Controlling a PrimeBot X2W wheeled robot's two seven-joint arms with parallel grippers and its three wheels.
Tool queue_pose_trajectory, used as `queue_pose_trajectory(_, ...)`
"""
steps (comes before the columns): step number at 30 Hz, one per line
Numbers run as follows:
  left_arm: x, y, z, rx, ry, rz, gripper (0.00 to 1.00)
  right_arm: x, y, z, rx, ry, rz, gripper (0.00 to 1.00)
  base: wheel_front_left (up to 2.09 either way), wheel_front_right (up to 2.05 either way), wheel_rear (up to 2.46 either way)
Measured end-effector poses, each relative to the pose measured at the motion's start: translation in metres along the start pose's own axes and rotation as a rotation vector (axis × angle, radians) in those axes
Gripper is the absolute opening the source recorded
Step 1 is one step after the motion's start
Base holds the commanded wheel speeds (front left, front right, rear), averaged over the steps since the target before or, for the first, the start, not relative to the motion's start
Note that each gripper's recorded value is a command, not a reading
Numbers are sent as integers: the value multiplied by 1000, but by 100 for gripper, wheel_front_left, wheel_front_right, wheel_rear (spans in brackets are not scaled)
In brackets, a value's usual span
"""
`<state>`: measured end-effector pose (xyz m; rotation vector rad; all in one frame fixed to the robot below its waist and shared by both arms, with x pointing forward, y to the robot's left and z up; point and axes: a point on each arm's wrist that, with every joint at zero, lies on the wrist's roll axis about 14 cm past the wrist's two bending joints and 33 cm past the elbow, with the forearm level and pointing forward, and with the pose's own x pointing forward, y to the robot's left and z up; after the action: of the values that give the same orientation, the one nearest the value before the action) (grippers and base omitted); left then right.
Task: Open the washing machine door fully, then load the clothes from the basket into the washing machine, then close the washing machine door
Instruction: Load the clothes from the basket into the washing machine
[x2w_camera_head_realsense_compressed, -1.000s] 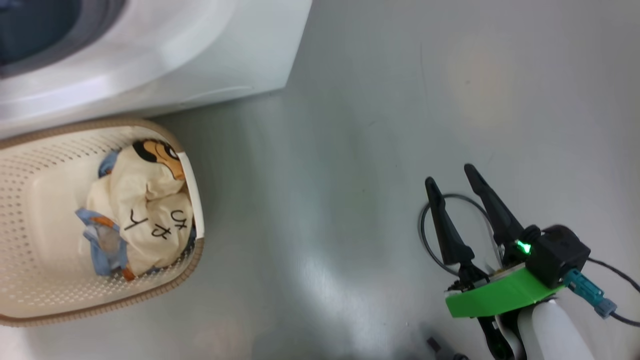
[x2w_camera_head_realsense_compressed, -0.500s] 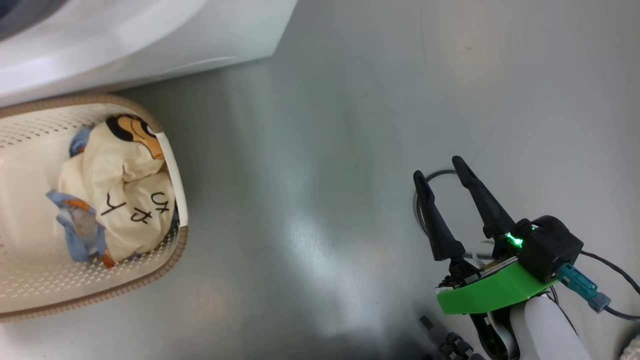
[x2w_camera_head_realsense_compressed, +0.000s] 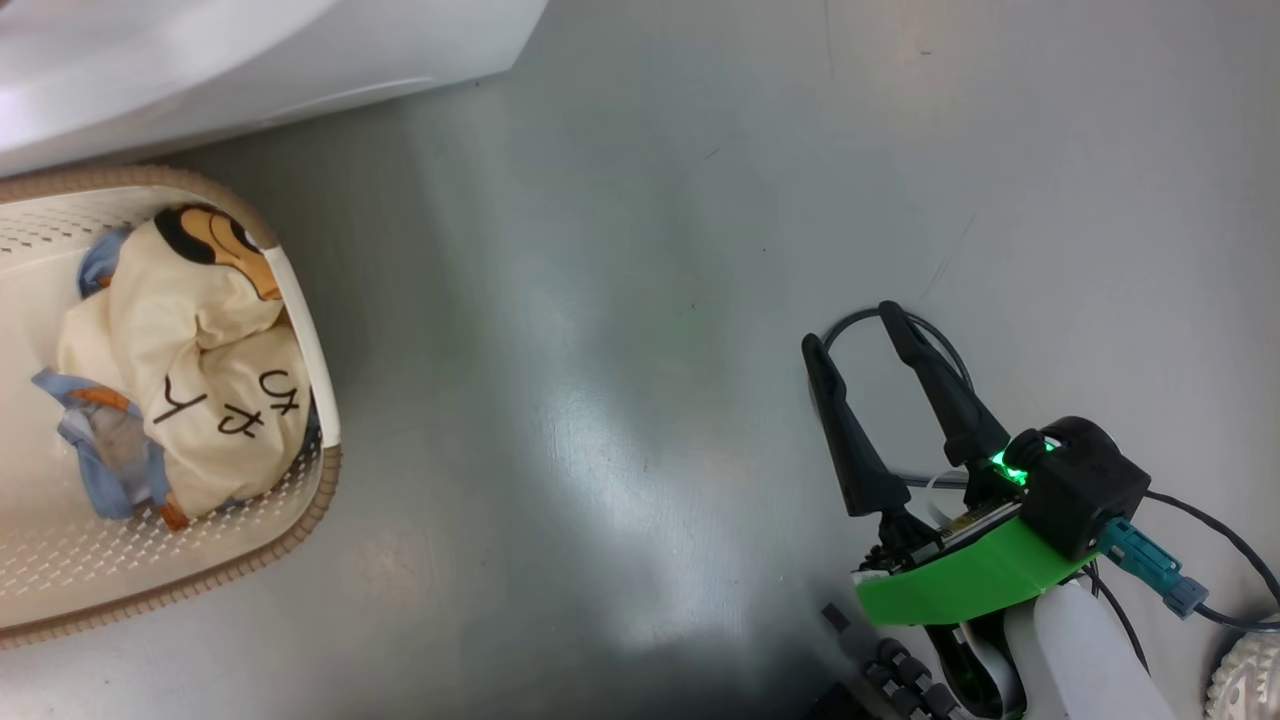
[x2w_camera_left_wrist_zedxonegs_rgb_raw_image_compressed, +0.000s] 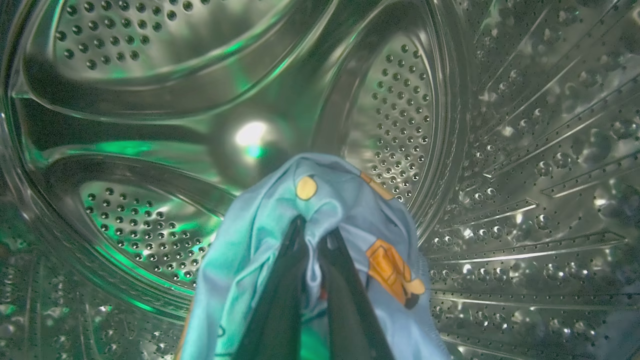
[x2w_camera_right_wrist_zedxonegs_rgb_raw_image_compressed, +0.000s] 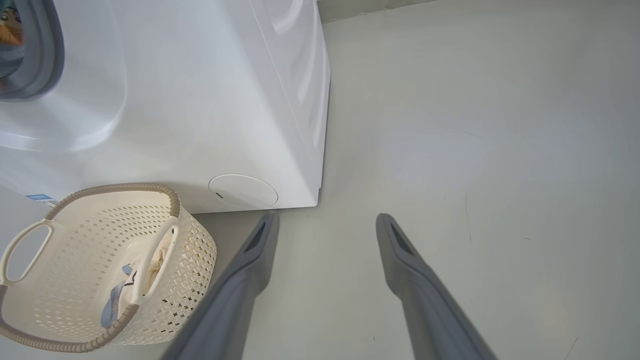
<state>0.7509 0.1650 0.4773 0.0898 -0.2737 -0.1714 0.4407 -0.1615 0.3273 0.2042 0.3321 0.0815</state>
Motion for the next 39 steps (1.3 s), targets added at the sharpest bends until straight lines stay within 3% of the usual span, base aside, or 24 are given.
queue_pose_trajectory(6, 0, 1, 30, 9, -99, 0, 0, 5, 3, 3, -3, -12, 13, 100, 0, 0, 0)
queue_pose_trajectory(9, -6, 0, 17, -10, -57, 9, 0, 8, 6, 8, -4, -25, 25, 100, 0, 0, 0)
queue_pose_trajectory(11, -13, -2, 0, -23, -1, 5, 40, 8, 8, 8, -3, -27, 30, 100, 0, 0, 0)
queue_pose_trajectory(12, -16, -3, -6, -30, 21, 7, 99, 8, 8, 8, -2, -26, 32, 100, 0, 0, 0)
queue_pose_trajectory(21, -28, 3, -28, -49, 129, 30, 100, 9, 13, 12, 3, -36, 43, 100, 0, 0, 0)
queue_pose_trajectory(39, -61, -11, -8, -90, 187, 23, 100, 7, 29, 39, 6, -103, 84, 100, 0, 0, 0)
